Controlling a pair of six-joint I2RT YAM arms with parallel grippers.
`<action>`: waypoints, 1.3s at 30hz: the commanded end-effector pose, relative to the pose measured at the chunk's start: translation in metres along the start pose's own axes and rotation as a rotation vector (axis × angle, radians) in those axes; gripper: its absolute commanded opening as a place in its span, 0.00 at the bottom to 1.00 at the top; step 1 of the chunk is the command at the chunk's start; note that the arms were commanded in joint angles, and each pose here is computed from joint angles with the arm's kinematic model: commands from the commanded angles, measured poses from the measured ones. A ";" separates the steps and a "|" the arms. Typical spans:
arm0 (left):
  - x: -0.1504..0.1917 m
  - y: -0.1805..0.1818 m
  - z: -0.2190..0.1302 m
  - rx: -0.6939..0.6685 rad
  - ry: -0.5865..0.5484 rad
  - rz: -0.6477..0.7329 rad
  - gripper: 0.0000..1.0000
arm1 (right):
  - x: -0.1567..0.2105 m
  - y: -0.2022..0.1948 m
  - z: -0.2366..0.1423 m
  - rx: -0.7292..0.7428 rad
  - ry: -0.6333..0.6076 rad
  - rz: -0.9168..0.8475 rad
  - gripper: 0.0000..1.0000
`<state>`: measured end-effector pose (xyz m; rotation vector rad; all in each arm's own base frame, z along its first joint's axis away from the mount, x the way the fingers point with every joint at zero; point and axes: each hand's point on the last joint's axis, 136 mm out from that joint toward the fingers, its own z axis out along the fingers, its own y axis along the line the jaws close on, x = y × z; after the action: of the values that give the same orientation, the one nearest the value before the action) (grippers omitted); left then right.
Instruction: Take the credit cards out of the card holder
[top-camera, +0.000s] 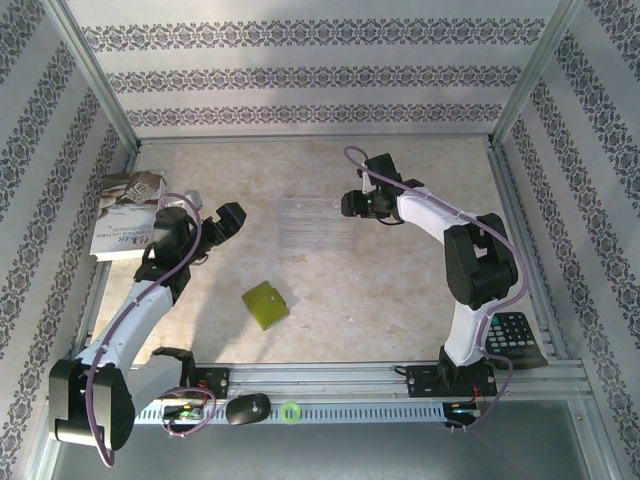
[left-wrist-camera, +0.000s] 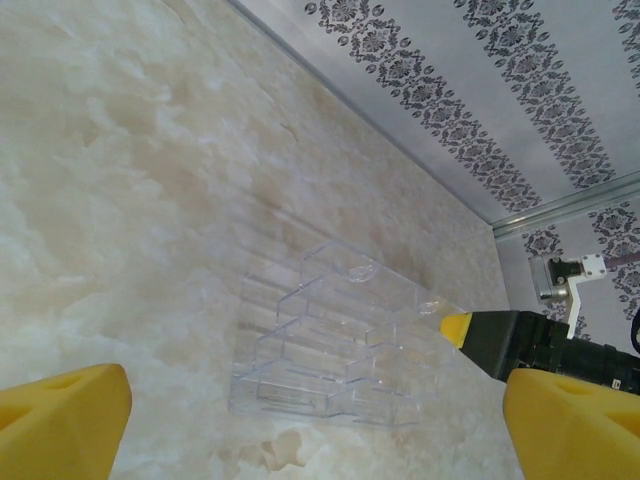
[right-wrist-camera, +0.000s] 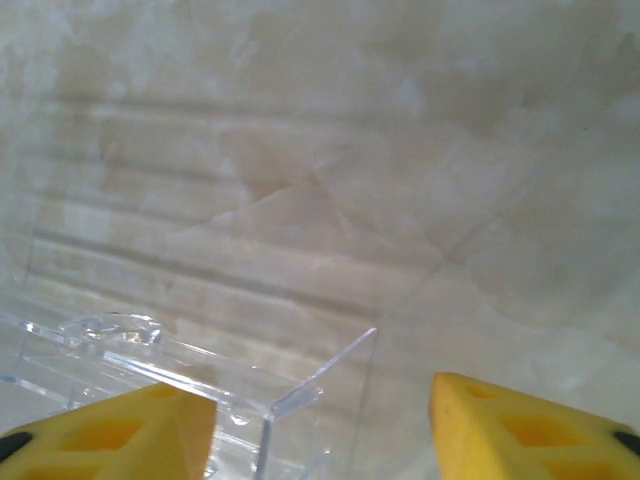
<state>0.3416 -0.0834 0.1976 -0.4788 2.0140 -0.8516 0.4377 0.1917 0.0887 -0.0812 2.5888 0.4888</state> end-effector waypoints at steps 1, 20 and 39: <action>0.004 -0.005 -0.005 0.003 0.013 -0.010 0.97 | -0.023 0.014 -0.034 -0.011 -0.111 -0.019 0.62; 0.021 0.011 -0.021 -0.051 0.029 -0.023 1.00 | 0.112 0.083 -0.013 -0.103 0.109 -0.164 0.28; 0.023 0.015 -0.018 -0.067 0.038 -0.020 0.99 | 0.092 0.048 0.020 0.056 0.120 -0.161 0.25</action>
<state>0.3154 -0.0768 0.1849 -0.5481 2.0587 -0.8291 0.3491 0.2502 0.0403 -0.3061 2.6967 0.3983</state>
